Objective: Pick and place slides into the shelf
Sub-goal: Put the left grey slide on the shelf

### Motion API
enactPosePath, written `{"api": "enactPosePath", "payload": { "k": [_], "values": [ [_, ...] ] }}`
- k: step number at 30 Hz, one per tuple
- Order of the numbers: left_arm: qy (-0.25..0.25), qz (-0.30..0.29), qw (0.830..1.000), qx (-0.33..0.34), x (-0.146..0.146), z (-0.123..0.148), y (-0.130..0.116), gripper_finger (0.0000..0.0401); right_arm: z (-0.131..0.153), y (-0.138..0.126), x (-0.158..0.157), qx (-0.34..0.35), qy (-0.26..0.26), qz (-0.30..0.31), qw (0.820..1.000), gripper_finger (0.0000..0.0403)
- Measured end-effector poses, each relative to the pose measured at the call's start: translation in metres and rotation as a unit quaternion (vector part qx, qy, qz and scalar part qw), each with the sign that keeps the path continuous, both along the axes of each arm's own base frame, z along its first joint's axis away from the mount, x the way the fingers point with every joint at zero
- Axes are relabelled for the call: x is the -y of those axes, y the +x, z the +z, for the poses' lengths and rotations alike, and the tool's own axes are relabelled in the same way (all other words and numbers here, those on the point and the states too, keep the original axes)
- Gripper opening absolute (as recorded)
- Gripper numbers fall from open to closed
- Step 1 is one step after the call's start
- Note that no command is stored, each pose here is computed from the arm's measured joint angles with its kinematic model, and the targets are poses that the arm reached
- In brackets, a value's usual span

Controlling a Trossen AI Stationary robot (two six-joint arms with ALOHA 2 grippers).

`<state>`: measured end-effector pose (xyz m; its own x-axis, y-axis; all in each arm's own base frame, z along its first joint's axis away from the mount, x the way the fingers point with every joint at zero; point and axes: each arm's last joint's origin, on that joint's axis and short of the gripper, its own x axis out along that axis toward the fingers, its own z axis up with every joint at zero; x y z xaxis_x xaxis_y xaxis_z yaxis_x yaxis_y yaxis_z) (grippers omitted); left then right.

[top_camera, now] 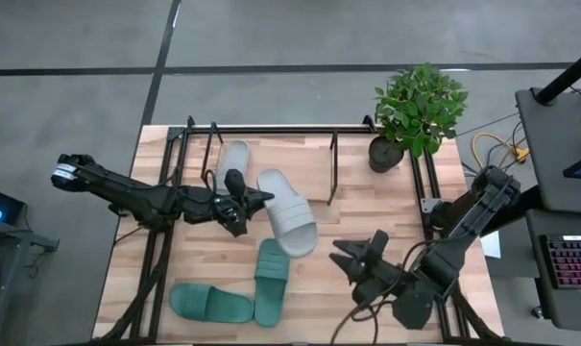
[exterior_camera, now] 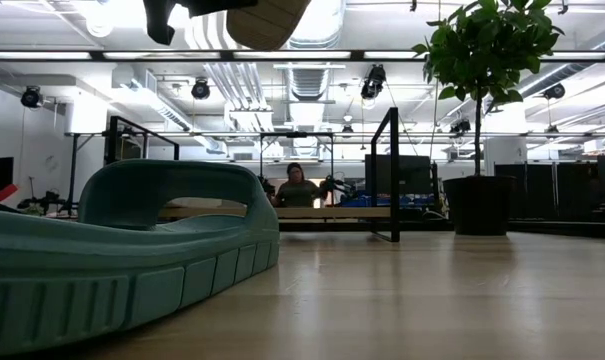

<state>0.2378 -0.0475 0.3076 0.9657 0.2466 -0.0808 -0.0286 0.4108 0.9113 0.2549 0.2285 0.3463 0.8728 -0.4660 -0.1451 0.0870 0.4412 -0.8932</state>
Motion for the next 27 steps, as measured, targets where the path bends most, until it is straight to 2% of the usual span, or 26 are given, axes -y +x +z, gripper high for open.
{"api": "enactPosePath", "payload": {
  "k": [8,27],
  "values": [
    [-0.004,-0.001,1.000,0.011,0.000,0.001,0.000,0.0035,-0.008,0.015,-0.001,-0.008,0.014,0.002,1.000,0.0210],
    [-0.006,-0.013,1.000,0.015,0.001,-0.002,0.000,0.0035,-0.011,0.046,0.033,-0.012,0.067,-0.020,0.997,0.0210]
  ]
}}
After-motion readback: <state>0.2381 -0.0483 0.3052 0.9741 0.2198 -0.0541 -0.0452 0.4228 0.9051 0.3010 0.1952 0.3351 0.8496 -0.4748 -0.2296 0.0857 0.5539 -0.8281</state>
